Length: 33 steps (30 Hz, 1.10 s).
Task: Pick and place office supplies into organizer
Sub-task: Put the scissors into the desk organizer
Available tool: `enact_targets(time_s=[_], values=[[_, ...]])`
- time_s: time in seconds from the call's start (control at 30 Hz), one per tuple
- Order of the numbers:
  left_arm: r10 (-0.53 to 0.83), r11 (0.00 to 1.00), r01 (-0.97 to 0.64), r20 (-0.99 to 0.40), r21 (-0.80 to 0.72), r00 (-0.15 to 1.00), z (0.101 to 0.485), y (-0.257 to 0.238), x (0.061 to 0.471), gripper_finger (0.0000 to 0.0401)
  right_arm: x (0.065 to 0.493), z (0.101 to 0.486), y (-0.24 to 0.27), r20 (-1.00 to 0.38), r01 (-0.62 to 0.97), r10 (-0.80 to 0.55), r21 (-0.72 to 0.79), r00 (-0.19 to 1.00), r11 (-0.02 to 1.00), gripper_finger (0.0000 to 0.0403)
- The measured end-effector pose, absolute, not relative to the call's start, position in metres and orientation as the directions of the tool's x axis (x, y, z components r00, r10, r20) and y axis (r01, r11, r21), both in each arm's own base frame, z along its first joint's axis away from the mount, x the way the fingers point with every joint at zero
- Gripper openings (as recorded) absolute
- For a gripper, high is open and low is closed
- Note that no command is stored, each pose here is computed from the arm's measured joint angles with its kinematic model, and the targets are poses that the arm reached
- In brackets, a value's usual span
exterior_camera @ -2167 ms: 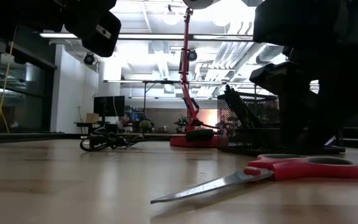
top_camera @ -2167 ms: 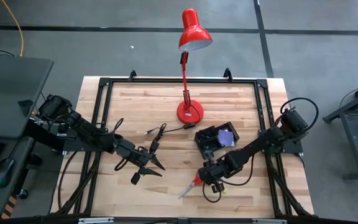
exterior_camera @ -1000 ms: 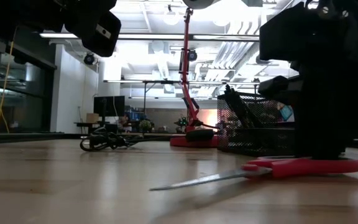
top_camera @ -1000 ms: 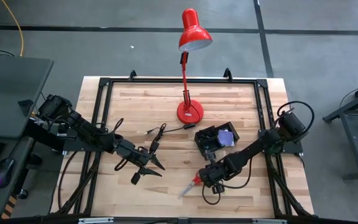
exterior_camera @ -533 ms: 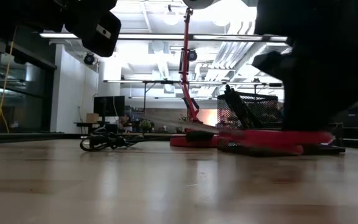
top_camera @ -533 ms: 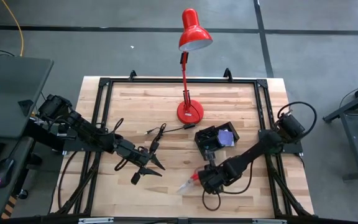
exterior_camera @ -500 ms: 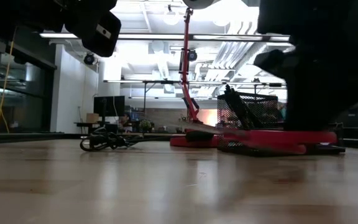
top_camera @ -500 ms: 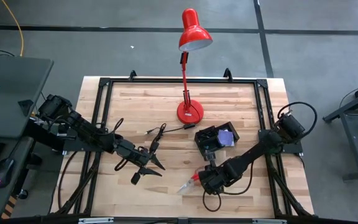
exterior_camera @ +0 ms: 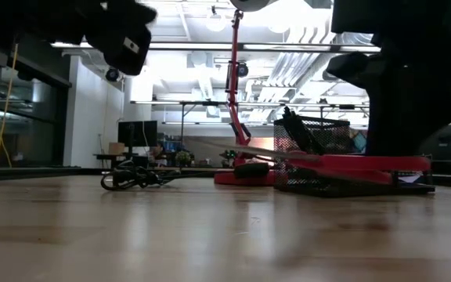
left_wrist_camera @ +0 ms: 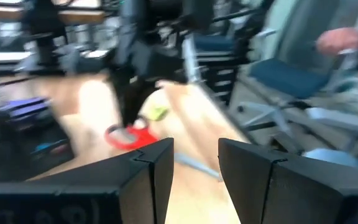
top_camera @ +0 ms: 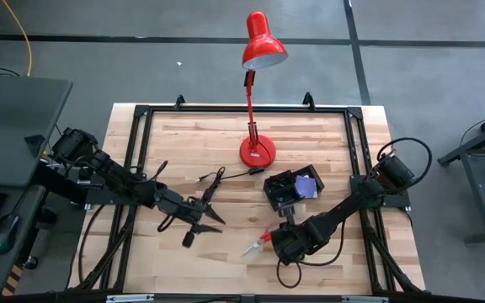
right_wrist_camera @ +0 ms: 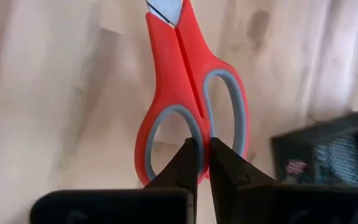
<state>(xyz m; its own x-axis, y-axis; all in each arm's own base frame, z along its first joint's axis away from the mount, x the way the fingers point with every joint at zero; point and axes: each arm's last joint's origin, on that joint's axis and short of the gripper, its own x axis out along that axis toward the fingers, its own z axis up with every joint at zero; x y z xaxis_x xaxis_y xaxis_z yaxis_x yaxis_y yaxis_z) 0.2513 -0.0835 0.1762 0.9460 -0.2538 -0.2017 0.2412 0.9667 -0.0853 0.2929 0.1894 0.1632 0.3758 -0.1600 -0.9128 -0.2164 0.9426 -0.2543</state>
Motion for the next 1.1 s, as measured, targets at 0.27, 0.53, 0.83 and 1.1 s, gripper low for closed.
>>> enact_targets(time_s=[0.27, 0.53, 0.83, 1.1], values=[[-0.032, 0.984, -0.016, -0.265, -0.176, 0.964, 0.169, -0.075, 0.251, 0.0115, 0.282, 0.163, 0.192, -0.885, -0.205, -0.275, -0.369, 0.375, 0.906, 0.0004], [-0.167, 0.919, 0.048, -0.276, -0.392, 0.947, 0.169, -0.076, 0.252, 0.0115, 0.278, 0.166, 0.198, -0.818, -0.219, -0.357, -0.489, 0.45, 0.844, 0.0003], [-0.225, 0.711, -0.03, -0.267, -0.702, 0.937, 0.17, -0.078, 0.252, 0.0115, 0.28, 0.173, 0.2, -0.672, -0.243, -0.487, -0.693, 0.558, 0.679, 0.0003], [-0.219, 0.651, -0.039, -0.236, -0.758, 0.947, 0.185, -0.081, 0.262, 0.0115, 0.299, 0.192, 0.194, -0.605, -0.237, -0.531, -0.762, 0.594, 0.602, 0.0003]])
